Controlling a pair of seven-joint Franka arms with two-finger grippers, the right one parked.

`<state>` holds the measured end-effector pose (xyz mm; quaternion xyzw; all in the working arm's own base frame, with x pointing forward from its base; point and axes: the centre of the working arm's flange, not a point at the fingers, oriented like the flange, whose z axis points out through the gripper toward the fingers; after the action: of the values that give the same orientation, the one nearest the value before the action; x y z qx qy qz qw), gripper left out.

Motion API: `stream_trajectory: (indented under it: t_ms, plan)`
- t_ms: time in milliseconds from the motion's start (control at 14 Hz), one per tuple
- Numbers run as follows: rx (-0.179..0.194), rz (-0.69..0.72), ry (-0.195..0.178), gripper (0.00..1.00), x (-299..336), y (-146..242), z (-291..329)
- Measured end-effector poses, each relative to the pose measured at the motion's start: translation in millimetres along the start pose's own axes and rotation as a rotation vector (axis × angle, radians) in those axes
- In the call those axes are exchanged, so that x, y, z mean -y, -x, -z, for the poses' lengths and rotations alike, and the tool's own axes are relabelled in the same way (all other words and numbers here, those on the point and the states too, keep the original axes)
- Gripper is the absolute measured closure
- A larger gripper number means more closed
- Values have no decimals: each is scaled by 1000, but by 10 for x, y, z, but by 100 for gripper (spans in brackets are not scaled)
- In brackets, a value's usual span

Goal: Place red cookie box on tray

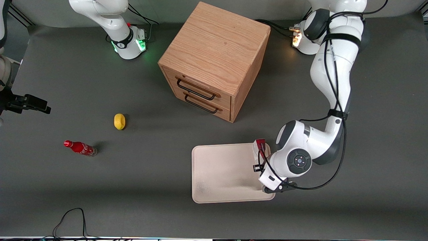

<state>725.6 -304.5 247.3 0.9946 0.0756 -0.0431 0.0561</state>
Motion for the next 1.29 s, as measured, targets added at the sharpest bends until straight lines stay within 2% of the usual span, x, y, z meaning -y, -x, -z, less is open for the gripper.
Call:
stream_trajectory:
  t_ms: [643, 786, 1071, 1286]
  plan:
    - [-3, 4, -11, 90, 60, -36, -153]
    - [-3, 2, -11, 74, 59, -37, -150]
    - [-16, 3, -13, 30, 77, -47, 31]
    - [17, 13, -55, 0, 221, 44, 564]
